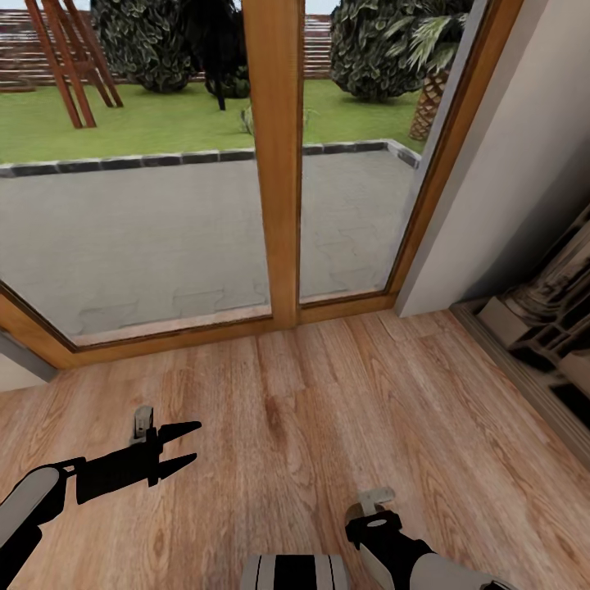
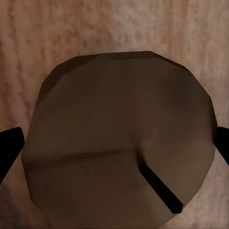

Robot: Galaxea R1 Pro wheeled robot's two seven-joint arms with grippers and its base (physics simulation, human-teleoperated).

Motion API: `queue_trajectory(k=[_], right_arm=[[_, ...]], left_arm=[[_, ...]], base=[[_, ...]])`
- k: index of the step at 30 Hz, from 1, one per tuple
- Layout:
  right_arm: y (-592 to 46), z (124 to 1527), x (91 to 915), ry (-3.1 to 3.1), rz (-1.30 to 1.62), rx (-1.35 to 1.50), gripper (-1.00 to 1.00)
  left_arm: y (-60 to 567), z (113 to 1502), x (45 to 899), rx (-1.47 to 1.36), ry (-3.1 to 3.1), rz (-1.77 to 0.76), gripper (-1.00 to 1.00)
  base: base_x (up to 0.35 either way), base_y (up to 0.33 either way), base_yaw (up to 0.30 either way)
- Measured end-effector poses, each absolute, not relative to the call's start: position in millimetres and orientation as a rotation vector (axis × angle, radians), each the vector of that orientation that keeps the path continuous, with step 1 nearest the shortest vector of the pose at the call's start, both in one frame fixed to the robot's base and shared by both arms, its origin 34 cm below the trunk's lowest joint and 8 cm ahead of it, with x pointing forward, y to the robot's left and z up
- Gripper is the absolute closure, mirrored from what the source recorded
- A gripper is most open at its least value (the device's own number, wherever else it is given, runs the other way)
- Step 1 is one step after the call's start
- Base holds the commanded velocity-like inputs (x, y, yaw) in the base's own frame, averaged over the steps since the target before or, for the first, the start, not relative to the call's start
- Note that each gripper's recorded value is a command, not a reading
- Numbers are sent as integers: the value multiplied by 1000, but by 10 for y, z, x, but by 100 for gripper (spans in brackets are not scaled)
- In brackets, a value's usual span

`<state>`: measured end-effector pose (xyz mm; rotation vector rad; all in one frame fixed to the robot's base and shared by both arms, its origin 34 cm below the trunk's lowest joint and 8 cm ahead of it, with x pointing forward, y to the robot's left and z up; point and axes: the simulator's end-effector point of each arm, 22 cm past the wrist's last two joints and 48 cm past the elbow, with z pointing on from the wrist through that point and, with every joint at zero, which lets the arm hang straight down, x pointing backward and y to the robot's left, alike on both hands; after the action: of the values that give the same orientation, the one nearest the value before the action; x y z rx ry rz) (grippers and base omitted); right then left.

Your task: Place each of the two pumpkins and all three candles from the living room inside a cabinet in the living room (use any cabinet), then make sure every cabinet is closed, and position the cauldron so it is next to a table in the living room.

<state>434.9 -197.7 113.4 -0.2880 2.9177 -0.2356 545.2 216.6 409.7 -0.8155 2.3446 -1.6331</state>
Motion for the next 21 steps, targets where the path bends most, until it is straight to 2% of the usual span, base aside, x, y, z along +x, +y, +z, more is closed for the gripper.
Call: queue_trajectory(k=[21], right_arm=[[-1917, 1151, 4372, 2915, -184, -241, 100]], left_arm=[[2168, 4131, 5458, -810, 2340, -1633, -100]], base=[[0, 0, 0]])
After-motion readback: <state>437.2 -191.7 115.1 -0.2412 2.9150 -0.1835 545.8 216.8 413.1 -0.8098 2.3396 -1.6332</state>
